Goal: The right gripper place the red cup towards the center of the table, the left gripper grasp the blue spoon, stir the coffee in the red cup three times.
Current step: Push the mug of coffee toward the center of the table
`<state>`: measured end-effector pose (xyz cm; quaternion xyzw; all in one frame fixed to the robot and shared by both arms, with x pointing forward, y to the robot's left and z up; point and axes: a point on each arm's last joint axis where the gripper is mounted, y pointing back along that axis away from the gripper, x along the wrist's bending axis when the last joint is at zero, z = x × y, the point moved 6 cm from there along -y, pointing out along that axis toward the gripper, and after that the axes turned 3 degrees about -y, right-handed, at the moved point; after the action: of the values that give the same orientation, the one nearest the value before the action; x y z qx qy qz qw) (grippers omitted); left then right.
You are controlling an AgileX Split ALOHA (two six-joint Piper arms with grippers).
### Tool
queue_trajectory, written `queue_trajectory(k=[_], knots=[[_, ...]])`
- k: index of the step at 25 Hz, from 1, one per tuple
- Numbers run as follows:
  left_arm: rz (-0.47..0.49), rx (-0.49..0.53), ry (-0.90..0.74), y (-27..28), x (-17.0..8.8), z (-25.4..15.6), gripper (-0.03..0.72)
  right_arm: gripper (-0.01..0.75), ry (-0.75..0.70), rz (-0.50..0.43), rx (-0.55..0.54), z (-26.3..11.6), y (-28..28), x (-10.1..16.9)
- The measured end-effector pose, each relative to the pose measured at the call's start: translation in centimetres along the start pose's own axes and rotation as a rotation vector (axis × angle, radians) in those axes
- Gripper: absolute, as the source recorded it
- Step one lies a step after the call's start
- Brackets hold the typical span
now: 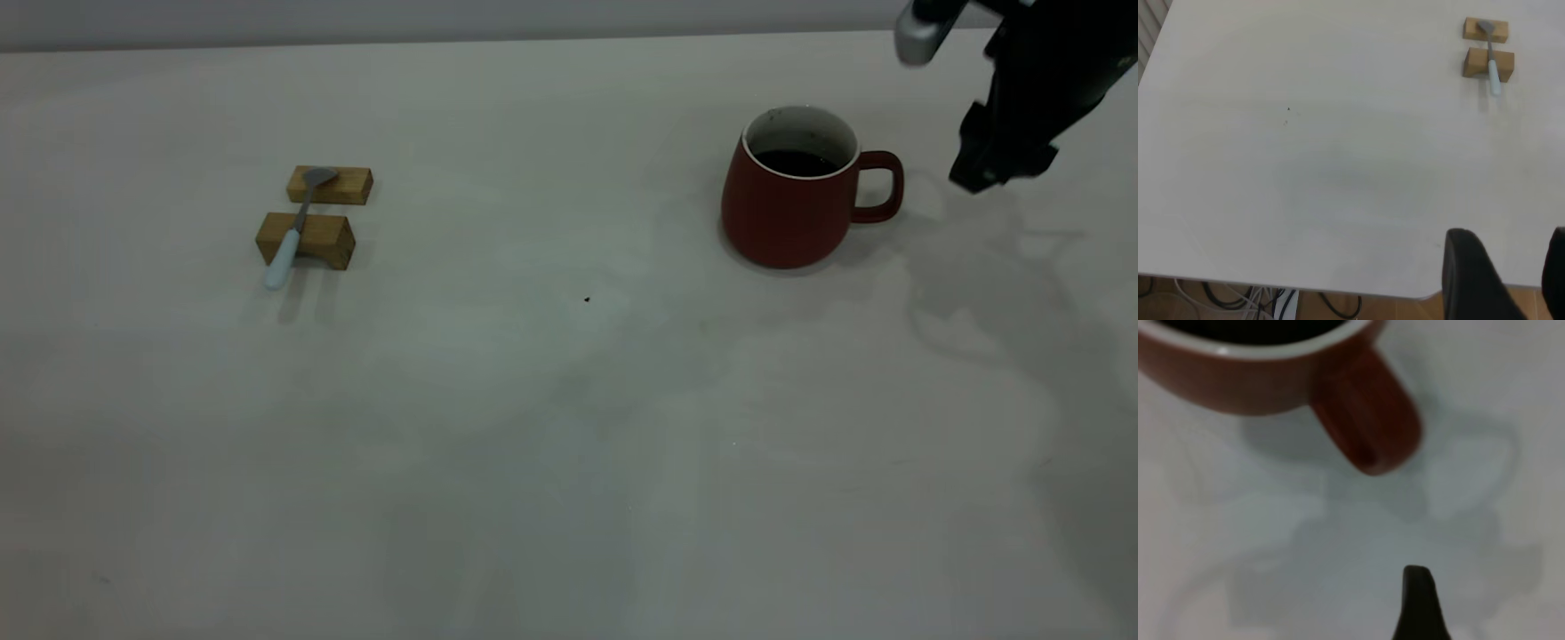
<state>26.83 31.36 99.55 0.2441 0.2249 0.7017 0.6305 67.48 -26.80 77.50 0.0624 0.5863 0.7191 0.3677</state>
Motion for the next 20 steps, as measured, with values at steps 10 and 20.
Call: queue_trajectory(k=[10, 20], knots=[[0.0, 0.0, 0.0, 0.0, 0.0, 0.0, 0.341, 0.574, 0.076, -0.02, -0.057, 2.3, -2.2, 2.7], [0.0, 0.0, 0.0, 0.0, 0.0, 0.0, 0.341, 0.574, 0.146, -0.038, -0.117, 4.6, -3.7, 5.4]])
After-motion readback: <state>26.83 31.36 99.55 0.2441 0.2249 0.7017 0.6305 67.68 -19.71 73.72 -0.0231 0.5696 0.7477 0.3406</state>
